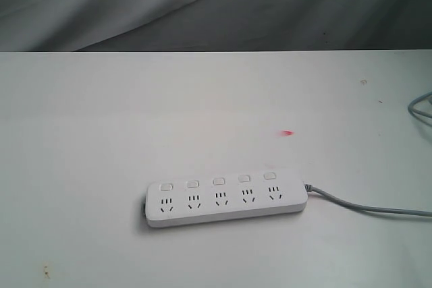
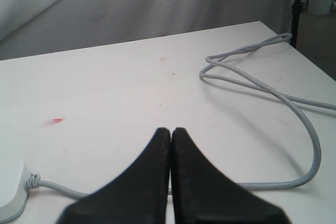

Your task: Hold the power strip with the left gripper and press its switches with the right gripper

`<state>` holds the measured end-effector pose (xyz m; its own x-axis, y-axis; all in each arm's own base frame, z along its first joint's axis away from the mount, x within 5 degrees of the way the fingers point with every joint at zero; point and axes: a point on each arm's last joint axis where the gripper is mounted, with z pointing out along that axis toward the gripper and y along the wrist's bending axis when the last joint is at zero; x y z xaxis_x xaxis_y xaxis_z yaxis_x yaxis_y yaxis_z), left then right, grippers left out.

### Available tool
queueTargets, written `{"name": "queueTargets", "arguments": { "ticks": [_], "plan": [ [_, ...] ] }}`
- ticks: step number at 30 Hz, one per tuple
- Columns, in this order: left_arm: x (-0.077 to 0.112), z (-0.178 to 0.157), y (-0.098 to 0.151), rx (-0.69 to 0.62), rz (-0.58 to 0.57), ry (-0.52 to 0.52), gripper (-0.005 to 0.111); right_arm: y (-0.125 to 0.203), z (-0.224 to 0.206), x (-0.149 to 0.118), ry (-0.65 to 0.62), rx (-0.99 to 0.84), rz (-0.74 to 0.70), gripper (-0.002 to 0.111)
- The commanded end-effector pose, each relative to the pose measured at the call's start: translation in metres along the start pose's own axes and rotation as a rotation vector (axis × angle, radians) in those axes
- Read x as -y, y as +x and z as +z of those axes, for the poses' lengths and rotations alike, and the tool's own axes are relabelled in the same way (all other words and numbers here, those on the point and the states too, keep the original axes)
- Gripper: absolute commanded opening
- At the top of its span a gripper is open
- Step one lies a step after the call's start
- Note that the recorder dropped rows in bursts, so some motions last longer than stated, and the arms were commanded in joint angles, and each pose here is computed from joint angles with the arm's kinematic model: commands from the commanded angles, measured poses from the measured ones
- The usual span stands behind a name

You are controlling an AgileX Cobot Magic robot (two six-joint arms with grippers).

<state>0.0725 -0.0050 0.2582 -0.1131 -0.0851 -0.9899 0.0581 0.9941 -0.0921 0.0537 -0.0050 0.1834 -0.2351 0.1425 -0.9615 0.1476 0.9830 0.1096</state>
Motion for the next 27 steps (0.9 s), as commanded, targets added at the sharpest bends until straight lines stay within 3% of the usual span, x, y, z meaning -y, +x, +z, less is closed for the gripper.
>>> {"name": "queueTargets", "arguments": {
  "ticks": [1,7,18,20,22,27],
  "plan": [
    [-0.002,-0.003,0.030,0.025,-0.054,0.010,0.002,0.000,0.000,0.000,0.006,0.009,0.005,0.000],
    [-0.004,-0.007,0.059,0.030,-0.022,0.022,0.002,0.000,0.000,0.000,0.006,0.009,0.005,0.000],
    [-0.005,-0.010,0.059,0.055,0.086,0.008,0.002,0.000,0.000,0.000,0.006,0.009,0.005,0.000],
    [-0.005,-0.010,0.061,0.028,0.067,0.008,0.002,0.000,0.000,0.000,0.006,0.009,0.005,0.000],
    [-0.006,-0.010,0.072,-0.087,0.052,0.004,0.002,0.000,0.000,0.000,0.006,0.009,0.005,0.000],
    [-0.006,-0.010,0.072,-0.086,0.083,0.000,0.002,0.000,0.000,0.000,0.006,0.009,0.005,0.000]
  ]
}}
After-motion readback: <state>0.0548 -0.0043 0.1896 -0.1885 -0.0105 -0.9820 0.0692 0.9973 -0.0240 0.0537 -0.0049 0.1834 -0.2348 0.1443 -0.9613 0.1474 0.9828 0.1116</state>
